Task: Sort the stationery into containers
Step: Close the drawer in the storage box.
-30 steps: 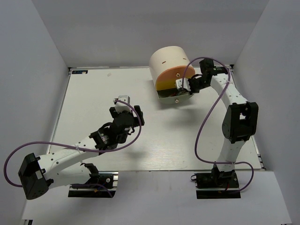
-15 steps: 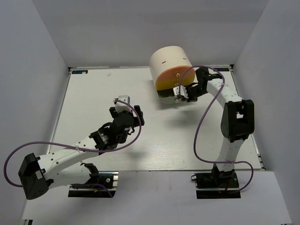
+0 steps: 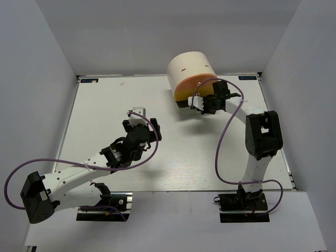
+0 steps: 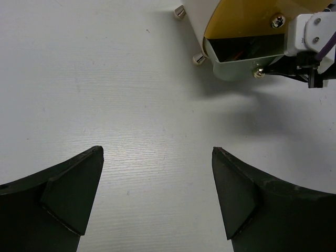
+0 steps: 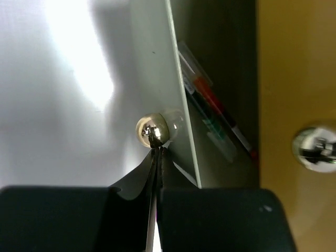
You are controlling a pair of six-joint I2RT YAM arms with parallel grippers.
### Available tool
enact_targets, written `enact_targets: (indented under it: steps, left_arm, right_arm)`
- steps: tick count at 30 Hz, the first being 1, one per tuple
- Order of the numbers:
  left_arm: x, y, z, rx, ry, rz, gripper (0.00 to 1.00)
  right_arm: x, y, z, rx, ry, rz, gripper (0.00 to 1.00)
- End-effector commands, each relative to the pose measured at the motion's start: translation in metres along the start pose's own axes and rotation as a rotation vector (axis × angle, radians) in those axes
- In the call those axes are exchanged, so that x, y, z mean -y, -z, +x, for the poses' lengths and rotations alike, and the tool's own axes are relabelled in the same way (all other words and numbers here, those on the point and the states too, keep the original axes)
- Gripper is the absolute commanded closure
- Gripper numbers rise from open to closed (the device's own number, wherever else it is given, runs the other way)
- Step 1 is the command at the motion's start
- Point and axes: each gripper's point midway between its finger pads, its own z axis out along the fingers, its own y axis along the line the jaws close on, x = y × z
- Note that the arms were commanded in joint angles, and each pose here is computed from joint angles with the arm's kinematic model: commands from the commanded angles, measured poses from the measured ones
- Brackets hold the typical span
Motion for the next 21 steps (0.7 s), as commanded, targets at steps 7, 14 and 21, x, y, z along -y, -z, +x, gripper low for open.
enact_targets:
  steps: [7,14,21]
  left_arm:
    - [0.0,0.001,0.002,-0.005,-0.002,0.004,0.06]
    - [0.0,0.001,0.002,-0.005,-0.002,0.004,0.06]
    - [0.0,0.001,0.002,-0.005,-0.002,0.004,0.06]
  right_arm:
    - [0.053,0.008,-0.01,-0.011,0.015,0.232,1.0]
    - [0.06,0.0,-0.014,-0.013,0.027,0.258,1.0]
    - [0.071,-0.006,-0.017,-0.012,0.042,0.316,0.97]
